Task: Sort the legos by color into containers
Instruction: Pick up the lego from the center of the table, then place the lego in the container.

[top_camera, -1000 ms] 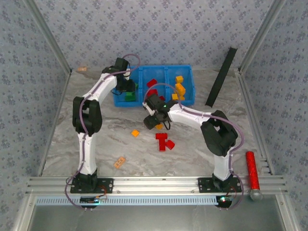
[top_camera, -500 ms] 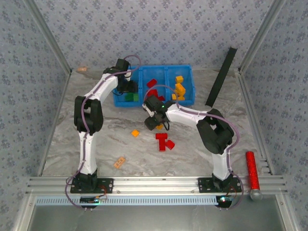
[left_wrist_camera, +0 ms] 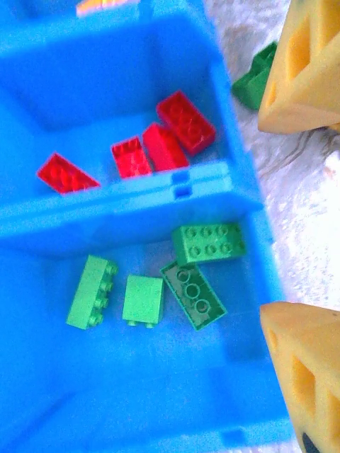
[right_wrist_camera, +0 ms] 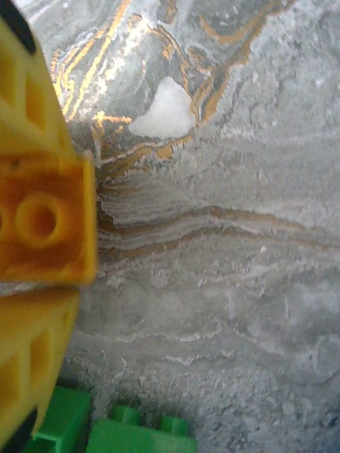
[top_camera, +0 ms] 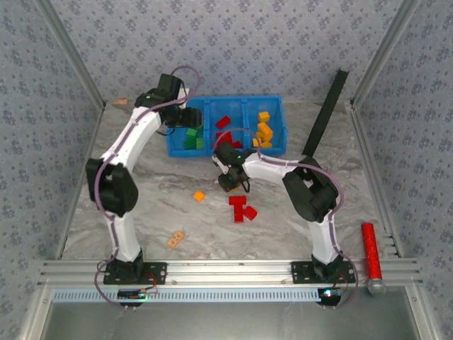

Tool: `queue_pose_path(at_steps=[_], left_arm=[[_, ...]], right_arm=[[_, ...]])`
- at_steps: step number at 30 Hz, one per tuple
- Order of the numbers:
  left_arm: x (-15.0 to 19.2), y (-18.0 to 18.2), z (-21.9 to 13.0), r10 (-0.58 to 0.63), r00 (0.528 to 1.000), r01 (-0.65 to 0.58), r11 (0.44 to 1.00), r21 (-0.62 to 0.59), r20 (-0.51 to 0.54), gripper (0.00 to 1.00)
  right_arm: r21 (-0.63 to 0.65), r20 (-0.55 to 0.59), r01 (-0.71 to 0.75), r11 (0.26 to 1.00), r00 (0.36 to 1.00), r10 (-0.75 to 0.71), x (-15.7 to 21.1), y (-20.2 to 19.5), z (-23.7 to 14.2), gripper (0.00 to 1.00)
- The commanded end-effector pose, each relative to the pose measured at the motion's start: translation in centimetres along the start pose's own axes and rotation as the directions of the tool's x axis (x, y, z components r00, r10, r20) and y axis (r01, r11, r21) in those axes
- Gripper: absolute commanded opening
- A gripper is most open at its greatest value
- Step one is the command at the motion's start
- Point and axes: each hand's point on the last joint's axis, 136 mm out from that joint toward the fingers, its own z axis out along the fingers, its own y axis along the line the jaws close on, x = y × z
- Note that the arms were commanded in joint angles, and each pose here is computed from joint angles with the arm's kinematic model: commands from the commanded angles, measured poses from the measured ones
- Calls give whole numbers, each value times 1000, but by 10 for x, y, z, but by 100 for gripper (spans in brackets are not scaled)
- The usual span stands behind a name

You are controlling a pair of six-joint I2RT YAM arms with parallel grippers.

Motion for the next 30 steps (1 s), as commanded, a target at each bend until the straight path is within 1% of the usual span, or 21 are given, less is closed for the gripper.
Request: queue_pose_path(at_steps=[1, 5, 9, 13, 17, 20, 23, 25, 26, 30], left_arm=[[19, -5, -30, 26, 1000, -26, 1000, 6, -1, 65], [57, 2, -48, 23, 1000, -24, 1000, -18, -20, 66], [106, 13, -61, 32, 997, -35, 998, -46, -68, 67], [153, 12, -62, 57, 990, -63, 997, -39, -129, 67], [189, 6, -44, 85, 979, -90, 996, -20, -183, 68], [208, 3, -24, 95, 969, -101, 995, -17, -228, 68], [217, -2, -8, 114, 962, -122, 992, -16, -250, 68], [222, -6, -1, 135, 955, -144, 990, -14, -263, 68], [221, -10, 5, 147, 956, -154, 988, -8, -253, 68], [226, -16, 22, 176, 944, -185, 983, -6, -279, 68]], right_arm=[[-8, -42, -3, 1000, 999, 3, 8, -1, 8, 39], [9, -53, -10, 1000, 999, 11, 14, -4, 1, 31], [5, -35, -20, 1000, 999, 20, 13, -8, -22, 28], [-11, 7, -51, 999, 999, 51, 3, -18, -62, 28], [1, 103, -112, 994, 988, 111, -17, -47, -108, 28], [33, 169, -173, 984, 972, 165, -30, -80, -133, 28], [82, 210, -223, 971, 956, 202, -40, -111, -146, 28], [98, 242, -258, 961, 943, 228, -48, -132, -151, 28], [105, 251, -275, 956, 937, 242, -52, -141, -151, 28], [127, 263, -311, 942, 926, 270, -66, -168, -141, 29]])
